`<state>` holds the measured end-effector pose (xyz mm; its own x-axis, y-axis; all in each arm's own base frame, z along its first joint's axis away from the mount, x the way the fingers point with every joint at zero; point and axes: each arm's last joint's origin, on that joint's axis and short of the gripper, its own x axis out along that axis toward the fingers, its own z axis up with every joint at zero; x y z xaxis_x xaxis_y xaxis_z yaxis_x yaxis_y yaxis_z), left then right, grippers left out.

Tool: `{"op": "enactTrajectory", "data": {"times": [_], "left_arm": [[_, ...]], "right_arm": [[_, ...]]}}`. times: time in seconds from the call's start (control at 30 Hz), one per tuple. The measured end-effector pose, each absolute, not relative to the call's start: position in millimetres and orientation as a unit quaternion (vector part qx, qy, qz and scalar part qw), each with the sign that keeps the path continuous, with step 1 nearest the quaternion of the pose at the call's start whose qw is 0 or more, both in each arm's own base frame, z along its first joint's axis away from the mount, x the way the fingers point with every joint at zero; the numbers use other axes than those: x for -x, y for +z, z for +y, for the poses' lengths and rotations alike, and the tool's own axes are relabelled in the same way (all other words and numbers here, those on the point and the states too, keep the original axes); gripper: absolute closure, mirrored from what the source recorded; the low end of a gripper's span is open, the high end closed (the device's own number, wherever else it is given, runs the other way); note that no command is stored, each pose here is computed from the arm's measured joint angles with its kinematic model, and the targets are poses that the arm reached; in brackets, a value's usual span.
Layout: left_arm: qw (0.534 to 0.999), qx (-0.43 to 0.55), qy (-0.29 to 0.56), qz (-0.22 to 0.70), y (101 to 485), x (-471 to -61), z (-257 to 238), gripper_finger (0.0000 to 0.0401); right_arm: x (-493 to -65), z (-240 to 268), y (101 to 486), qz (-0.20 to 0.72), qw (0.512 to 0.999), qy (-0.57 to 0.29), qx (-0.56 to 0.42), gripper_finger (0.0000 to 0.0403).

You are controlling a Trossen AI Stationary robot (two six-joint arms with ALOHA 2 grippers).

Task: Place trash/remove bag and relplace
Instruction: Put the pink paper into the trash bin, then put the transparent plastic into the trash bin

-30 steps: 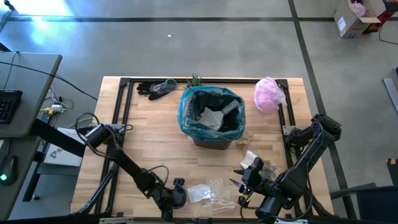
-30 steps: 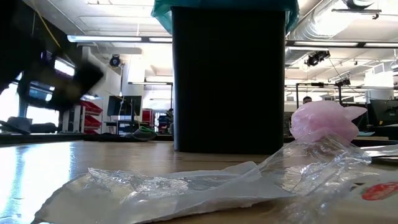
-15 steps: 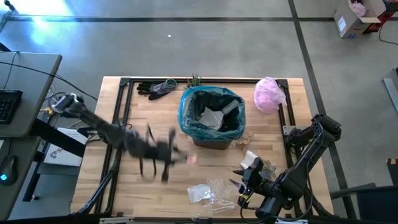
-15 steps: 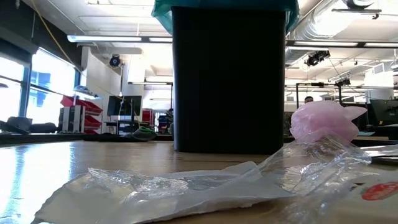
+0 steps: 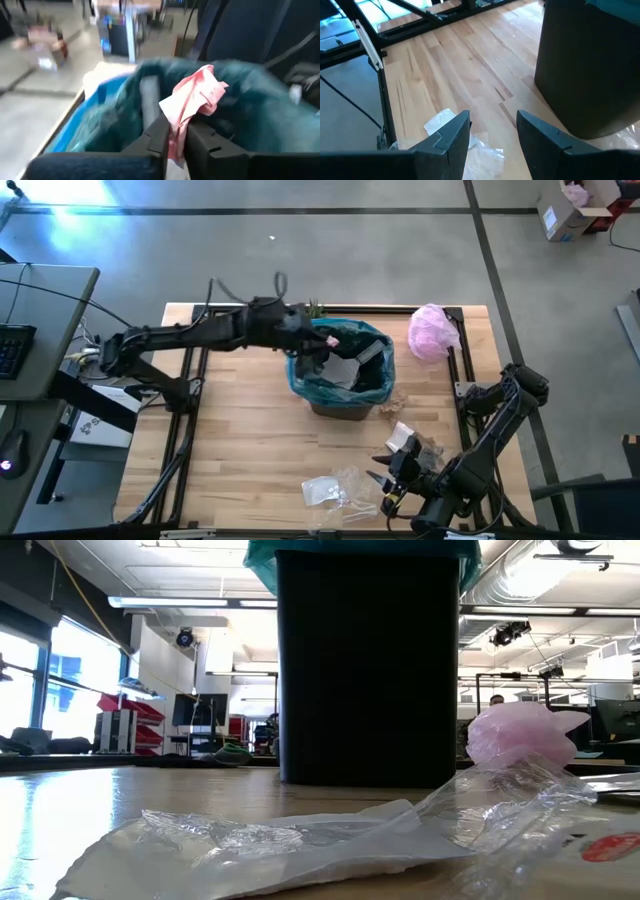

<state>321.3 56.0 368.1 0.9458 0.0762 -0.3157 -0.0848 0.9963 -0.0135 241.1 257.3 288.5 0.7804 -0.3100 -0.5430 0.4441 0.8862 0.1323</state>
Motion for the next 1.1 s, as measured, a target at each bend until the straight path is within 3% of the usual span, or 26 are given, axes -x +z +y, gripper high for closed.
{"op": "enactTrajectory", "data": {"times": [0.23, 0.4, 0.63, 0.83, 1.1], "left_arm": [[0.982, 0.009, 0.014, 0.187, 378, -340, 53, 0.0271], [0.984, 0.003, 0.008, 0.178, 388, -340, 49, 0.0233], [0.975, 0.013, -0.003, 0.22, 392, -335, 39, 0.0225], [0.966, -0.016, -0.051, 0.255, 397, -331, -6, 0.023], [0.956, -0.05, -0.07, 0.282, 393, -321, -67, 0.0235]], "right_arm": [[-241, 258, 288, 0.273, 0.933, -0.196, -0.13, 0.0254], [-241, 258, 288, 0.275, 0.933, -0.195, -0.127, 0.0254], [-257, 266, 267, 0.334, 0.916, -0.168, -0.143, 0.0254], [-280, 278, 228, 0.401, 0.901, -0.121, -0.113, 0.0254], [-286, 283, 191, 0.456, 0.879, -0.125, -0.059, 0.0254]]}}
